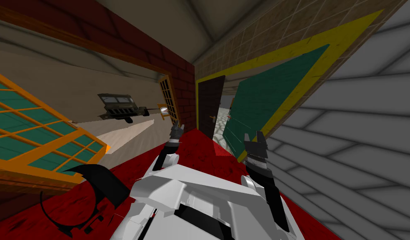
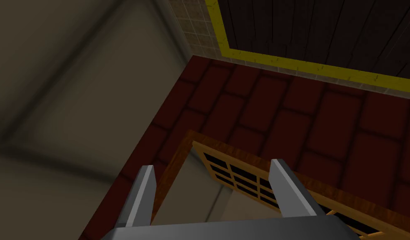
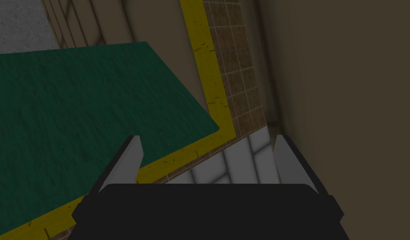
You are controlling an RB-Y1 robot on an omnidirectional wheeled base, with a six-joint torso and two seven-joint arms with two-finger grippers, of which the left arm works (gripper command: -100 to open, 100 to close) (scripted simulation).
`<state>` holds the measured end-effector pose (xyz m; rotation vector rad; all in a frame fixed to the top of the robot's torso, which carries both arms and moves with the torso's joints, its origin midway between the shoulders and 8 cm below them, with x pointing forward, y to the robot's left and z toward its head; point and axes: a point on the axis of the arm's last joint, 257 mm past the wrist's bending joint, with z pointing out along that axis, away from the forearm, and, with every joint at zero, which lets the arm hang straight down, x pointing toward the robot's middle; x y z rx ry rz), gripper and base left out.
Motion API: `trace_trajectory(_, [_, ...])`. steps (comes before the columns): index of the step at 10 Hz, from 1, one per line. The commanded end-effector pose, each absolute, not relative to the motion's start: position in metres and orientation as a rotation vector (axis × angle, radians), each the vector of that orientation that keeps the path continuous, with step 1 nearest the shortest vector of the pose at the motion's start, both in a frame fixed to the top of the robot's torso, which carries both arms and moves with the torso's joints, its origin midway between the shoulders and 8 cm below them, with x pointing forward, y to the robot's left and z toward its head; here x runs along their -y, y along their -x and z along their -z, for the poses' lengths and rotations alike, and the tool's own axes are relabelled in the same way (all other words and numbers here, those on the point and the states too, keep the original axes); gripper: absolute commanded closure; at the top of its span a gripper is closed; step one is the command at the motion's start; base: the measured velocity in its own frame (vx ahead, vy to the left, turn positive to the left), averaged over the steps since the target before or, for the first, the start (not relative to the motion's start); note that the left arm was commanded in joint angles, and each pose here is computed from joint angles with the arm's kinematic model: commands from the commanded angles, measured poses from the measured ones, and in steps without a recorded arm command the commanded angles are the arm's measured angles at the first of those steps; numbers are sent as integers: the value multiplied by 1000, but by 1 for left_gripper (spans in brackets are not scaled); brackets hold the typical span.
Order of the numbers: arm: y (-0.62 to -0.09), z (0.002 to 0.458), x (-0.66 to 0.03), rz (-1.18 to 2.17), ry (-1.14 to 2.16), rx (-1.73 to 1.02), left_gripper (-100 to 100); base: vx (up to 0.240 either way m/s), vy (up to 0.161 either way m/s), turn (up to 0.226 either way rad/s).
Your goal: Push the door open
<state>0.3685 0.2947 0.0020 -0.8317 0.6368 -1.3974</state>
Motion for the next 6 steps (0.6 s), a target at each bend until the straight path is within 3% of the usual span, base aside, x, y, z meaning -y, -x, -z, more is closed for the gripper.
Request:
trace_trajectory(1, [-376, 6, -292, 1406, 840, -654, -100, 52, 0, -65])
trace_trajectory(6, [-404, 37, -280, 1436, 873, -715, -100, 128, 17, -64])
